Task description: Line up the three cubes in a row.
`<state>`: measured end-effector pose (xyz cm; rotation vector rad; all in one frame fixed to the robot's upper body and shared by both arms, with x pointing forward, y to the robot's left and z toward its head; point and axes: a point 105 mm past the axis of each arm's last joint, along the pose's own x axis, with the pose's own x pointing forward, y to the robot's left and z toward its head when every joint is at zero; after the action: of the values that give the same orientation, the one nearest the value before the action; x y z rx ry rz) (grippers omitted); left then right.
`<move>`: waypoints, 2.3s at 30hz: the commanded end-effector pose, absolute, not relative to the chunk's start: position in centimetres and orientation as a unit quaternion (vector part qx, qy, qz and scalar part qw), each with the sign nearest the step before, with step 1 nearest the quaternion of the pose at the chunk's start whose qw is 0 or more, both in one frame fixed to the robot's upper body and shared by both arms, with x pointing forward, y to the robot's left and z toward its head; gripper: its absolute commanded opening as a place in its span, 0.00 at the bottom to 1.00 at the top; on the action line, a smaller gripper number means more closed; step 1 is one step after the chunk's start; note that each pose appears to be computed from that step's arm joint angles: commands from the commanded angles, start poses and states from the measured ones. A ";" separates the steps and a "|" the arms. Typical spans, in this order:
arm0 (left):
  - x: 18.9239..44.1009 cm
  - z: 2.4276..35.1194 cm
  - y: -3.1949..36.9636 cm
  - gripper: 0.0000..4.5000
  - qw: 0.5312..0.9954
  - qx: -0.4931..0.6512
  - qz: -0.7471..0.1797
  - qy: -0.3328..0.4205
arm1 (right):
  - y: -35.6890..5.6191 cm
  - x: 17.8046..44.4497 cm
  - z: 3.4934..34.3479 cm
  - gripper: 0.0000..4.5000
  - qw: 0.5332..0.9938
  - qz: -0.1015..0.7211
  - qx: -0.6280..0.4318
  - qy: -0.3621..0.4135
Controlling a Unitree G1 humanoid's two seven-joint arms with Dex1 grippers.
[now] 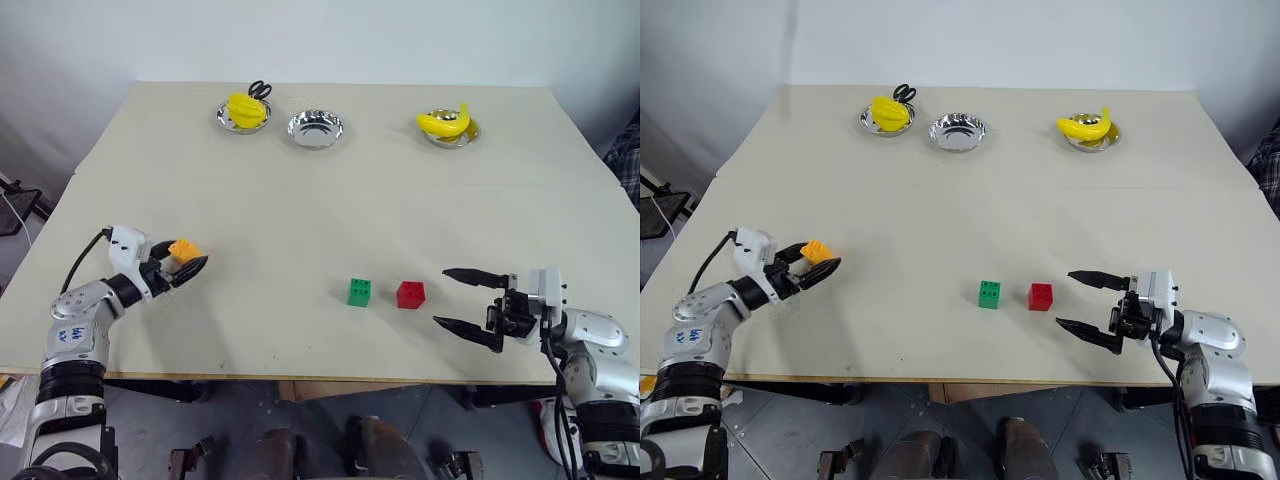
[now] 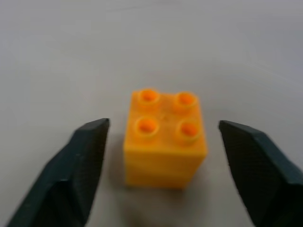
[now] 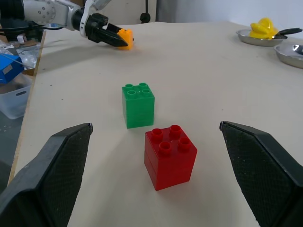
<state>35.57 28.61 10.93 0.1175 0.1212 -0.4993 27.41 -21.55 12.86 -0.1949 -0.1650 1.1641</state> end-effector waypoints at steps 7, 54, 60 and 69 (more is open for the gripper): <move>34.4 14.5 25.8 0.33 0.928 0.062 -0.366 -0.024 | -22.6 26.4 13.8 1.00 0.840 0.525 -0.105 -0.091; 35.7 11.4 13.2 0.96 0.697 0.223 -0.679 0.051 | -24.9 22.4 13.9 1.00 0.869 0.481 -0.109 -0.039; 33.8 13.1 18.6 0.96 0.737 0.233 -0.634 0.017 | -25.6 23.1 13.9 1.00 0.863 0.491 -0.113 -0.034; 28.5 14.2 25.8 0.96 0.835 0.231 -0.499 0.018 | -28.5 24.4 12.7 1.00 0.851 0.503 -0.150 0.007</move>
<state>28.37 25.75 12.47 0.4653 0.1093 -1.1006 24.62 -27.78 12.30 -0.2582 0.0116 1.0458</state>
